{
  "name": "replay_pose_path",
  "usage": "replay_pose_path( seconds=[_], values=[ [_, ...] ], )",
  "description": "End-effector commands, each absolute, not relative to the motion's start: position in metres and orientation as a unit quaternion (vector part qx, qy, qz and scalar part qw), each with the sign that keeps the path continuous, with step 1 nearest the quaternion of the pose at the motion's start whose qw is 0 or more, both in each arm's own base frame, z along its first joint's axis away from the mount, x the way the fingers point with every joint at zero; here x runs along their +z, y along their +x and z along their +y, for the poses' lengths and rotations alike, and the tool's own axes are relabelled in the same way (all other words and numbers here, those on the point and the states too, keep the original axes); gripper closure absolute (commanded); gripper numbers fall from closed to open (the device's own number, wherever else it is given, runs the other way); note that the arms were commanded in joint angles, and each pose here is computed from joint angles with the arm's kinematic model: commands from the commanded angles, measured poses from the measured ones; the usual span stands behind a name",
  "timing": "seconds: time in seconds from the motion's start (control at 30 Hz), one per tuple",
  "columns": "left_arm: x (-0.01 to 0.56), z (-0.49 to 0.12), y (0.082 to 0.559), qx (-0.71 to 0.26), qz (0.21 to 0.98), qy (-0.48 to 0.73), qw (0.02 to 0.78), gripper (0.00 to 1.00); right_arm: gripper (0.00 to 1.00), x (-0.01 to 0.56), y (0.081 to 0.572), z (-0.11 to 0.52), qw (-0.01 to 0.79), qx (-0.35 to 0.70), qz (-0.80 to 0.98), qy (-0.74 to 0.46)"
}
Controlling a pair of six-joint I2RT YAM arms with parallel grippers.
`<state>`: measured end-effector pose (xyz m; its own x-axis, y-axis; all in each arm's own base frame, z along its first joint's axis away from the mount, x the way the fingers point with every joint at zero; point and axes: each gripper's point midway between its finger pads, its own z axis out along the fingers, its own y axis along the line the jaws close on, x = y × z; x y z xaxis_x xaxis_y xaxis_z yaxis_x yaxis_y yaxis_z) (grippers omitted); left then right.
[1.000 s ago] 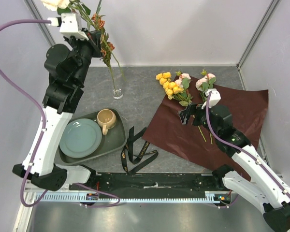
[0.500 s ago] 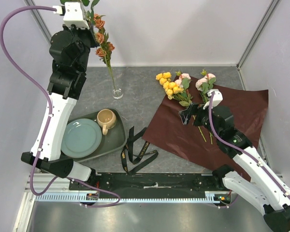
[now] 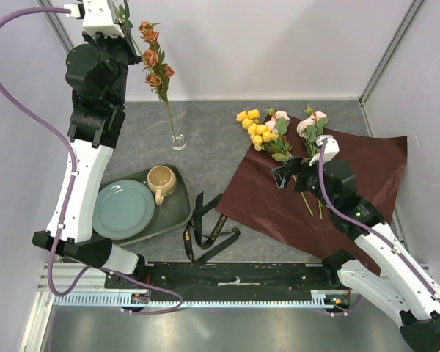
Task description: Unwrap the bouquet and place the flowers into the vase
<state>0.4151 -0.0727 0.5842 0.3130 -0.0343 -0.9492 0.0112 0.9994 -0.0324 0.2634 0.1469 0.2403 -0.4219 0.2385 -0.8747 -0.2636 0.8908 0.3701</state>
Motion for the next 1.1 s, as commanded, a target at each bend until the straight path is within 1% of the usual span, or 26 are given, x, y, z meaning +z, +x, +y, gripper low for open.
replay_pose_path(
  seconds=[0.0, 0.5, 0.9, 1.07],
  values=[
    [0.609, -0.074, 0.412, -0.036, 0.551, -0.020, 0.833, 0.98, 0.02, 0.271, 0.265, 0.145, 0.566, 0.245, 0.787, 0.004],
    [0.587, -0.078, 0.432, -0.041, 0.569, -0.018, 0.821, 0.98, 0.02, 0.269, 0.265, 0.142, 0.565, 0.236, 0.791, 0.004],
    [0.558, -0.085, 0.447, -0.059, 0.589, -0.020, 0.806, 0.98, 0.02, 0.266, 0.265, 0.141, 0.563, 0.232, 0.793, 0.005],
    [0.543, -0.086, 0.452, -0.051, 0.595, -0.015, 0.802, 0.98, 0.02, 0.263, 0.265, 0.140, 0.562, 0.229, 0.795, 0.005]
  ],
)
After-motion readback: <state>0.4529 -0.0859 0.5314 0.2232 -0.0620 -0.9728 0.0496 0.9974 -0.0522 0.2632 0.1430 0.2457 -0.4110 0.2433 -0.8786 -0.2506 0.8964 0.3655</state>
